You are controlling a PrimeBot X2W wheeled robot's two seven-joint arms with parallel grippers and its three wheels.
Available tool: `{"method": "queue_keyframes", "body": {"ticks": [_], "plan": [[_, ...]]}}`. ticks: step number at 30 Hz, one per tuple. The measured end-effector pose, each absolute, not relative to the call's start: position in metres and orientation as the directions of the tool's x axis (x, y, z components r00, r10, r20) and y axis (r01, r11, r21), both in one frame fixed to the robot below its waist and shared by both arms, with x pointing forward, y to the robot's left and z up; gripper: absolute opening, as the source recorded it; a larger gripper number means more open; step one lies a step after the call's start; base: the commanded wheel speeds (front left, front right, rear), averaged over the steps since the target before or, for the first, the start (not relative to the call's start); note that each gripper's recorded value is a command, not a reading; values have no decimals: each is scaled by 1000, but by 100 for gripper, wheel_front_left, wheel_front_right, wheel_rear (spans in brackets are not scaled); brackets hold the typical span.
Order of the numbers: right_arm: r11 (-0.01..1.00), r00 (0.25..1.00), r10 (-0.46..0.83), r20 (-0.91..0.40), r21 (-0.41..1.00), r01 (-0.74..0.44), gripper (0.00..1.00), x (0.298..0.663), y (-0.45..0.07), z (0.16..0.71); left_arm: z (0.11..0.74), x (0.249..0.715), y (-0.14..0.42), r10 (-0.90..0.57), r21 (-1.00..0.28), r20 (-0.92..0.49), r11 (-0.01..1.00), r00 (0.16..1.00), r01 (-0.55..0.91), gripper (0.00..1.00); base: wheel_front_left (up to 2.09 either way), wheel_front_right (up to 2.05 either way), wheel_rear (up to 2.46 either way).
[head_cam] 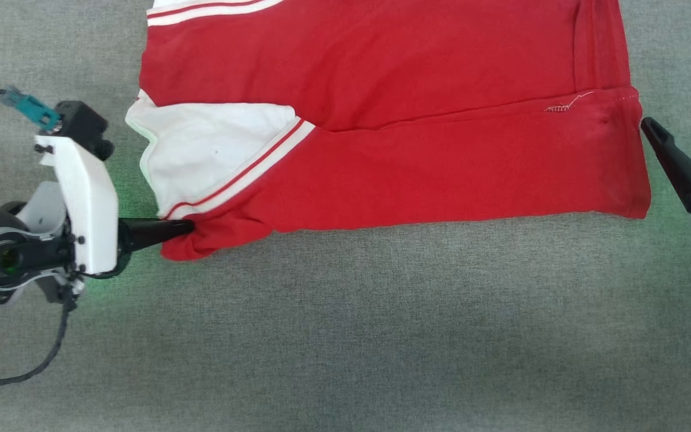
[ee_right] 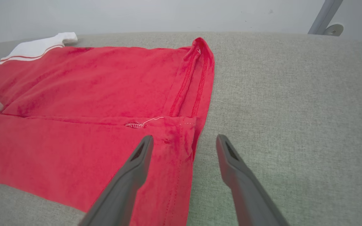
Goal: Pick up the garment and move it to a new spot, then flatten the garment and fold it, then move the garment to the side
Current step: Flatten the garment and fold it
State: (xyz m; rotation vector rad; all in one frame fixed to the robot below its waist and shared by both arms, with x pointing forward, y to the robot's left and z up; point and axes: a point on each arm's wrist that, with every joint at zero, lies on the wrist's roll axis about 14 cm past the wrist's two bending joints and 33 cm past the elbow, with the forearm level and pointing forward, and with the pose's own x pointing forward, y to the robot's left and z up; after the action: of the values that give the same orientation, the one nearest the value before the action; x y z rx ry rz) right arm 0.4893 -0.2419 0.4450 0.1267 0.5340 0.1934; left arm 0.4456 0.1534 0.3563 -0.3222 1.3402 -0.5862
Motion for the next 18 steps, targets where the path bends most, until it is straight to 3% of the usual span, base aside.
{"method": "queue_keyframes", "body": {"ticks": [7,18], "plan": [[969,774,248,-582,141,-204,100,481,-233,433,355,446,146,-589,-559,-800,800,113,218,0,0,0,0],[950,484,223,-846,78,-301,100,447,-238,391,356,449,142,-603,-566,-787,789,129,238,0,0,0,0]]}}
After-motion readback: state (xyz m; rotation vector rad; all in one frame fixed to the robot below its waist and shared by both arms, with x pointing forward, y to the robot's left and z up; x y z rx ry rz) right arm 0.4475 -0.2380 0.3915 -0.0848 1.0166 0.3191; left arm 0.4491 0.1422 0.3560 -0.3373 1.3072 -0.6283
